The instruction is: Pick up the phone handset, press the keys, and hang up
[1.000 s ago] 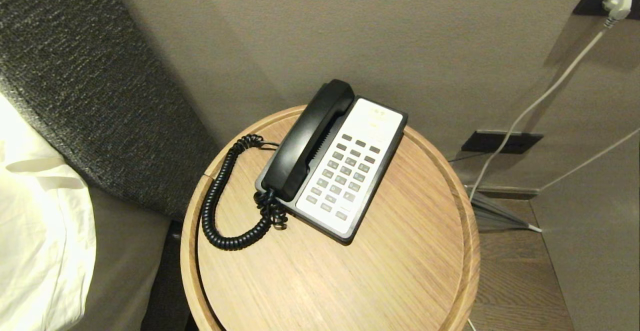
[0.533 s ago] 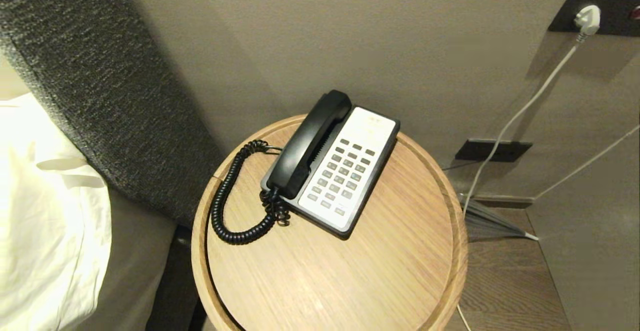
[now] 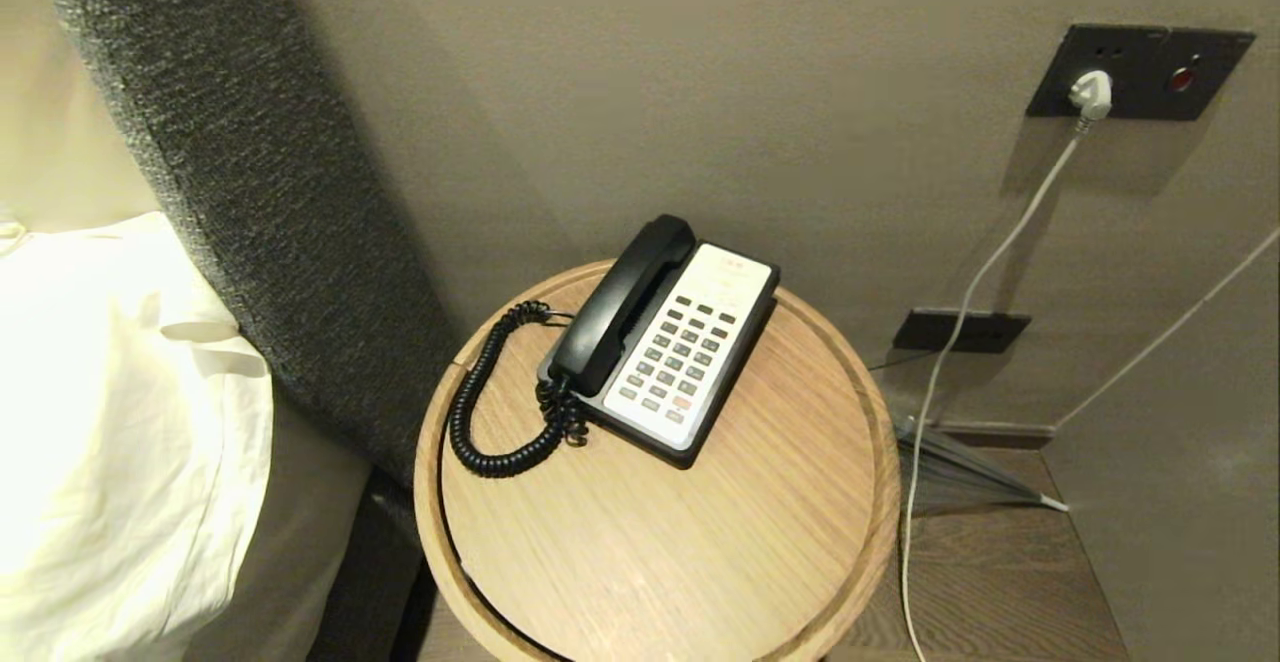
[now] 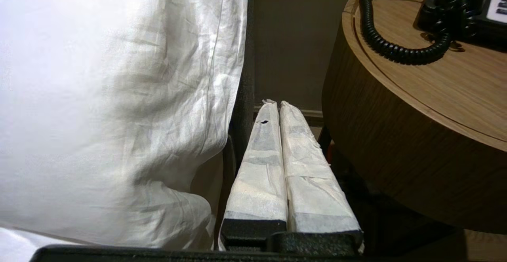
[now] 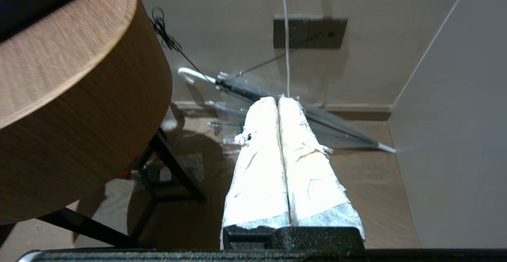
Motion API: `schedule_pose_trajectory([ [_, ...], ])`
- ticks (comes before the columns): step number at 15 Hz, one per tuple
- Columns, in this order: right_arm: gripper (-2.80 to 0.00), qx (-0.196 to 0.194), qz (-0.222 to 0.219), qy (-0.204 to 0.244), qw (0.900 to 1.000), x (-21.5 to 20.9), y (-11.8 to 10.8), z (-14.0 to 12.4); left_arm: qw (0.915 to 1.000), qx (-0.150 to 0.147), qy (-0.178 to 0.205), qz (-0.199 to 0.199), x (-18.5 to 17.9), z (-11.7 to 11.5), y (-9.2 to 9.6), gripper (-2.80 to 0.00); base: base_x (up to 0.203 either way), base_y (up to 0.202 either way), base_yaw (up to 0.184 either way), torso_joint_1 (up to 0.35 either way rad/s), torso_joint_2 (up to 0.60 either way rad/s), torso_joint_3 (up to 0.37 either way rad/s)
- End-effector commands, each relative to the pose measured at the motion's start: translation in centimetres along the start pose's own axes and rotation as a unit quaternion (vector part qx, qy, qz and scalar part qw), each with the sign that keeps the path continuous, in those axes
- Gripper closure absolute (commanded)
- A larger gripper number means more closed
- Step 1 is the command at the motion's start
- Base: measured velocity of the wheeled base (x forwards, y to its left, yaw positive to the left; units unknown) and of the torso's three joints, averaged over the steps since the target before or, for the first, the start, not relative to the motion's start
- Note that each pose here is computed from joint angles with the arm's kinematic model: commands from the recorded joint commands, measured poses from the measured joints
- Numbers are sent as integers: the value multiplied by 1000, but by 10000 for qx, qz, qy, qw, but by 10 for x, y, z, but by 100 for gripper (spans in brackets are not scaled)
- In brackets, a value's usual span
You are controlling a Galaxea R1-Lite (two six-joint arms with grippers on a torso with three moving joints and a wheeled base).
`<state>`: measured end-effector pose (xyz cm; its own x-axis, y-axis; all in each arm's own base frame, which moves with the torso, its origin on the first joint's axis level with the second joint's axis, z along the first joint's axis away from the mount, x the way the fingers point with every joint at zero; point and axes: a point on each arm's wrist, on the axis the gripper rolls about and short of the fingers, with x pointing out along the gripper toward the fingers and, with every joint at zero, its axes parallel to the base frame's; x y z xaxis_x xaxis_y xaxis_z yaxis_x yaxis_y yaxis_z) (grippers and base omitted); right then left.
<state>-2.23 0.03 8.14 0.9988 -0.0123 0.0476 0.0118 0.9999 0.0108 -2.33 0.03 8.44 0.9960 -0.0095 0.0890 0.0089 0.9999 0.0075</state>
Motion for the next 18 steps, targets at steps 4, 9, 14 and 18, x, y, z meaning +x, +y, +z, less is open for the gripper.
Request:
schedule_pose_trajectory([
  [4,0,-1,-1,123,9999,2,0,-6,9998,-7,185,1,2,-10,0,0,0,0,0,1,-2,200],
  [9,0,-1,-1,123,9999,2,0,-6,9998,-7,185,1,2,-10,0,0,0,0,0,3,0,197],
  [14,0,-1,-1,123,9999,2,0,-6,9998,-7,177,1,2,-10,0,0,0,0,0,3,2,198],
  [18,0,-1,-1,123,9999,2,0,-6,9998,-7,177,-4,2,-10,0,0,0,0,0,2,4,201],
])
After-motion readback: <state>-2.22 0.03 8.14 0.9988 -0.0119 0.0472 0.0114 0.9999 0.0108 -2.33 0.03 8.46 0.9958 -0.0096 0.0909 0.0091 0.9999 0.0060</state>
